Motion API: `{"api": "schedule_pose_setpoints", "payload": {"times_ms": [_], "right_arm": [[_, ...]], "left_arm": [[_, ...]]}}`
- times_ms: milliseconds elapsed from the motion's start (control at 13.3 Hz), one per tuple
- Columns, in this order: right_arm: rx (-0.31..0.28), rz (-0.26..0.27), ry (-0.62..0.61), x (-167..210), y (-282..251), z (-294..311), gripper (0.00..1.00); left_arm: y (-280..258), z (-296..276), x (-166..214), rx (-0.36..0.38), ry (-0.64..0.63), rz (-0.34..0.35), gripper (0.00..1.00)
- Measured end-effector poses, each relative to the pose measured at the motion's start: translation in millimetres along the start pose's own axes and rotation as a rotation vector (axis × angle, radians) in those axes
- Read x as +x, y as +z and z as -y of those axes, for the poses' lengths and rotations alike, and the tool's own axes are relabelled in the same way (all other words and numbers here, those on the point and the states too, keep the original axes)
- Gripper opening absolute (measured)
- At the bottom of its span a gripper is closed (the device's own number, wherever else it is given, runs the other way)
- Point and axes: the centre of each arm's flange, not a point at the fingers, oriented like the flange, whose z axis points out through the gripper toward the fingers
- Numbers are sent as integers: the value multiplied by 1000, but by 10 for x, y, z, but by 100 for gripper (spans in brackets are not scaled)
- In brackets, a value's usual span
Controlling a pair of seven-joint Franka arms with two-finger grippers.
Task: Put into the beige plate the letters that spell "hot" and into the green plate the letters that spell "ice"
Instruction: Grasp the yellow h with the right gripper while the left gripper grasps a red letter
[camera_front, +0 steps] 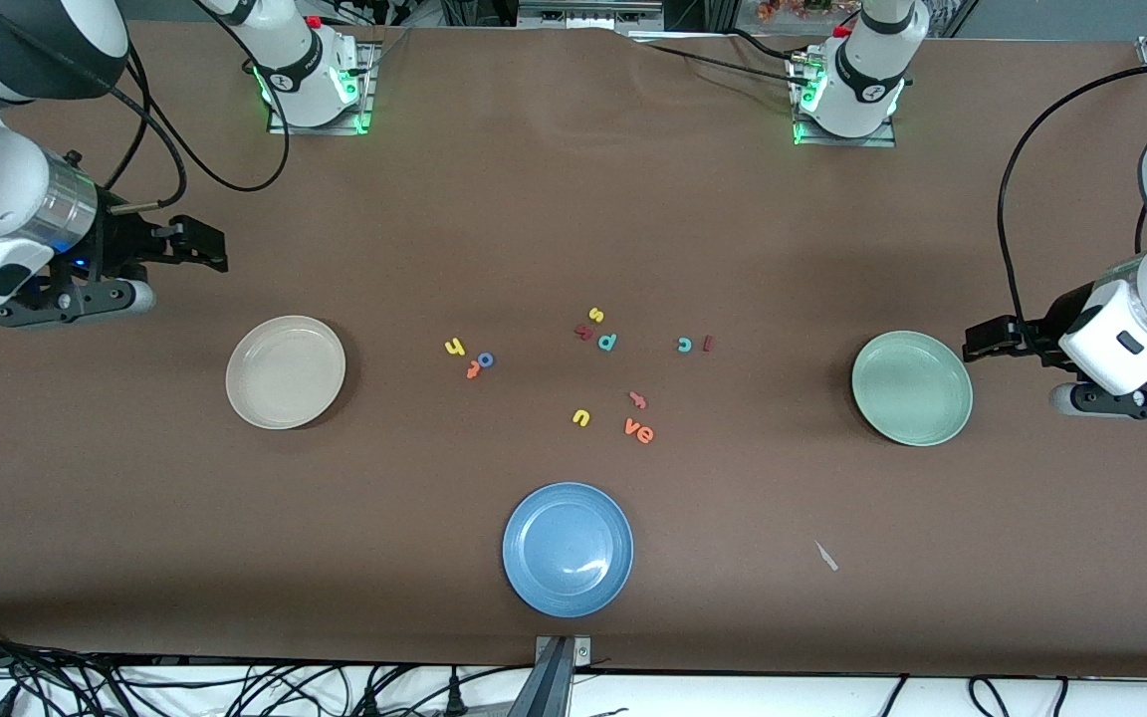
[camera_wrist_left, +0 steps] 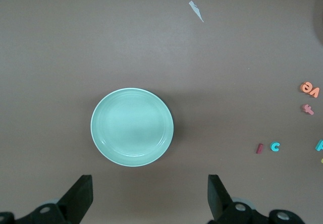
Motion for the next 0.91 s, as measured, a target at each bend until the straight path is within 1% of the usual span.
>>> {"api": "schedule_pose_setpoints", "payload": {"times_ms": [151,226,377,528,679,905], "right_arm": [[37,-27,54,226,228,52,100],[44,-33,86,335,369,113,100],[46,-49,130,534,663,405,100],[43,-59,183,683,990,820,100],[37,-50,227,760,1286,1139,100],[36,-58,320,882,1730,1296,100]], "left_arm": [[0,0,0,0,0,0,100],[0,1,0,0,0,0,100],[0,1,0,0,0,0,100],[1,1,0,0,0,0,100],[5,1,2,0,0,1,100],[38,-33,12,-1,6,6,100]]}}
